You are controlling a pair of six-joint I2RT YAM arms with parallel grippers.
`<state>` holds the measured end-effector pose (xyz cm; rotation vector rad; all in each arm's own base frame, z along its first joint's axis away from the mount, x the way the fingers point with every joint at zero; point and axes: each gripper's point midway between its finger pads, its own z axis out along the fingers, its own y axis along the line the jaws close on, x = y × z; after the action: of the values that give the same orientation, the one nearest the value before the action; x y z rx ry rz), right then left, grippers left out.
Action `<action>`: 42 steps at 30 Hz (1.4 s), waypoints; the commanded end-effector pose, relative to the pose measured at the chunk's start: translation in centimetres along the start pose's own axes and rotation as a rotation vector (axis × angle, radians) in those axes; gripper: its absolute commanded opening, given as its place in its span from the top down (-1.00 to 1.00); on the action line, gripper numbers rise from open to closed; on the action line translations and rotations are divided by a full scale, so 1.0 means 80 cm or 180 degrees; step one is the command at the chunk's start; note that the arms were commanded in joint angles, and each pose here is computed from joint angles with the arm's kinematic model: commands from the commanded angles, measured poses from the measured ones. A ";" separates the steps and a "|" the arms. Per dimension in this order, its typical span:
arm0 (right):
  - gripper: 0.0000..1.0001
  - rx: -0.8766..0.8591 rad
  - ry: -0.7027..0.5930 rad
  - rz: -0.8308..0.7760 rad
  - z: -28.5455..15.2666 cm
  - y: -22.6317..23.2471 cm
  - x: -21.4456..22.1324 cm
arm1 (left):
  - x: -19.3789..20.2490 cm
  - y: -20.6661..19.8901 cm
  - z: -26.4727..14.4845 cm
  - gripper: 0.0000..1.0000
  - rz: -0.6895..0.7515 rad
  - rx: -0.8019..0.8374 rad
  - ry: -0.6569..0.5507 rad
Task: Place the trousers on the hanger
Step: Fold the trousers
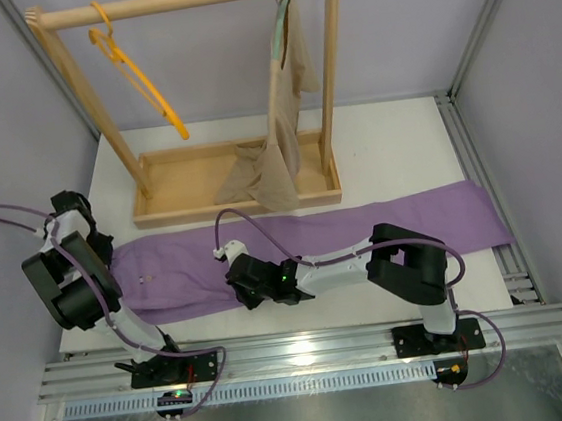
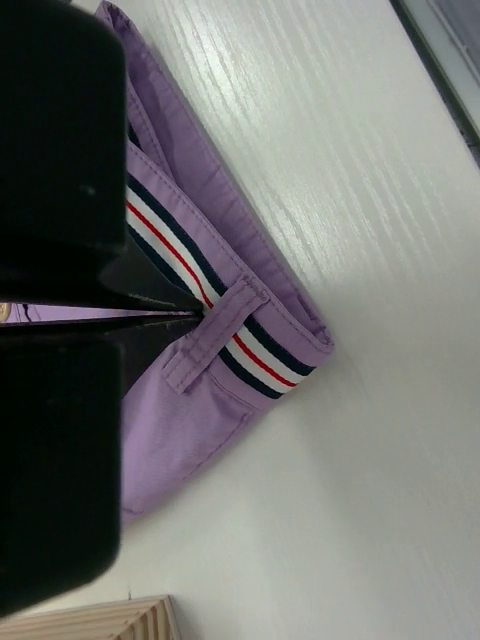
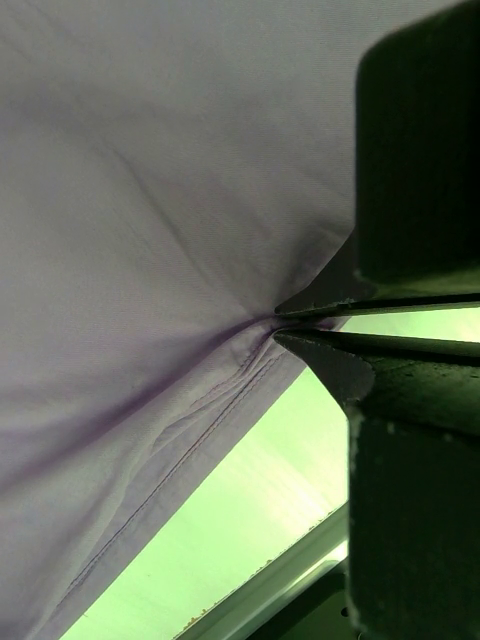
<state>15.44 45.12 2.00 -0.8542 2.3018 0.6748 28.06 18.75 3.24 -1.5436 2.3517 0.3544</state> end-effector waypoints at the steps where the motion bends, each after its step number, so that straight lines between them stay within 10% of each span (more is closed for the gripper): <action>1: 0.76 0.0278 0.0443 -0.0073 0.006 -0.033 0.056 | -0.036 -0.006 -0.010 1.00 -0.0006 0.0000 -0.0244; 6: 0.74 0.0287 0.0438 -0.0069 0.003 -0.030 0.048 | -0.047 -0.020 -0.040 0.98 -0.0080 0.0233 -0.0415; 11: 0.51 0.0146 0.0311 -0.0168 -0.018 -0.009 0.007 | -0.061 -0.026 -0.100 -0.15 -0.0270 0.0565 -0.0592; 17: -0.18 -0.0023 0.0092 -0.0602 -0.032 0.019 -0.058 | -0.034 -0.055 -0.203 -0.99 -0.0152 0.1686 -0.0640; 27: -0.60 0.0006 -0.0503 -0.1530 0.003 0.053 -0.175 | 0.045 -0.076 -0.373 -1.00 -0.0159 0.3483 -0.0768; 42: -0.40 -0.0681 -0.0415 -0.1004 0.017 0.082 -0.159 | 0.069 0.025 -0.217 -0.71 -0.1177 0.1489 -0.0659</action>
<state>19.92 55.14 10.02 -1.2493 1.9503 0.7007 24.49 6.96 19.94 -1.3779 1.8122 -0.2670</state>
